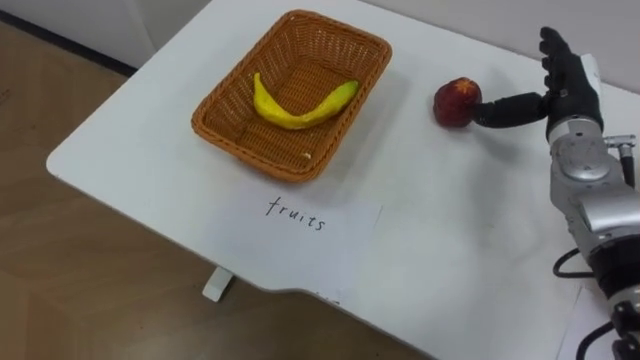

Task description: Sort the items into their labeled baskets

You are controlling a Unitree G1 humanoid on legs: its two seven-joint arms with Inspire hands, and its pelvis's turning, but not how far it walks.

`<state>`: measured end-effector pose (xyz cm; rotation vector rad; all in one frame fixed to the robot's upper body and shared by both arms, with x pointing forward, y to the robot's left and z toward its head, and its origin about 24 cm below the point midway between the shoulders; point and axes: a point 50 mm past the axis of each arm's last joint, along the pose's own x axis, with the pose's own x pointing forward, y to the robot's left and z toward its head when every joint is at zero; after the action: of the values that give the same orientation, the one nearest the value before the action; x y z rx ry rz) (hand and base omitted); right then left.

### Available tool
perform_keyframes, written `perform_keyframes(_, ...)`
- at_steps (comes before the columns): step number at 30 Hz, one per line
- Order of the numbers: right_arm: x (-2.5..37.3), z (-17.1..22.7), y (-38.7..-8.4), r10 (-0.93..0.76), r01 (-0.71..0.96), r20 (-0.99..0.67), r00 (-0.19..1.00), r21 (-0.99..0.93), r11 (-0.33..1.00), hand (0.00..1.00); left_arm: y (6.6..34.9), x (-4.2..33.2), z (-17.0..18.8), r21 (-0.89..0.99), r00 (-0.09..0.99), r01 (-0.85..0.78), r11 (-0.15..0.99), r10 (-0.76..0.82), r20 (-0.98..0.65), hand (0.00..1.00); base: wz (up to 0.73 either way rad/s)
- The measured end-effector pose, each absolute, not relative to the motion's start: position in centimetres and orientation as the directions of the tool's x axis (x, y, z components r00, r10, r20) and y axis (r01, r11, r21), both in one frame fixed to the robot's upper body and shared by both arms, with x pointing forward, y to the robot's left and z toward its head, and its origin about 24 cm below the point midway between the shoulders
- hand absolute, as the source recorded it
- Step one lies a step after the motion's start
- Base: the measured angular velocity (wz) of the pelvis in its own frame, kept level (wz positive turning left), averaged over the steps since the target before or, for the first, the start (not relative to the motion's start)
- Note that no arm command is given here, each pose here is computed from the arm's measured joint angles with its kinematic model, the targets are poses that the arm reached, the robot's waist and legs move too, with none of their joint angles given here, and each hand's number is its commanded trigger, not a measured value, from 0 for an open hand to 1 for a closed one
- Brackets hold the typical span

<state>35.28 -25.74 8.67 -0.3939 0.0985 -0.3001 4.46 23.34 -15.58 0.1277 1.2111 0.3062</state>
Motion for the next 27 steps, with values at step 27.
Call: perform_keyframes(27, 35.8, 9.2, -23.2, -0.063, 0.029, -0.064, 0.996, -0.441, 0.897, 0.0, 23.8, 3.1, -16.0, 0.225, 0.276, -0.135, 0.965, 0.255, -0.927, 0.0, 0.0)
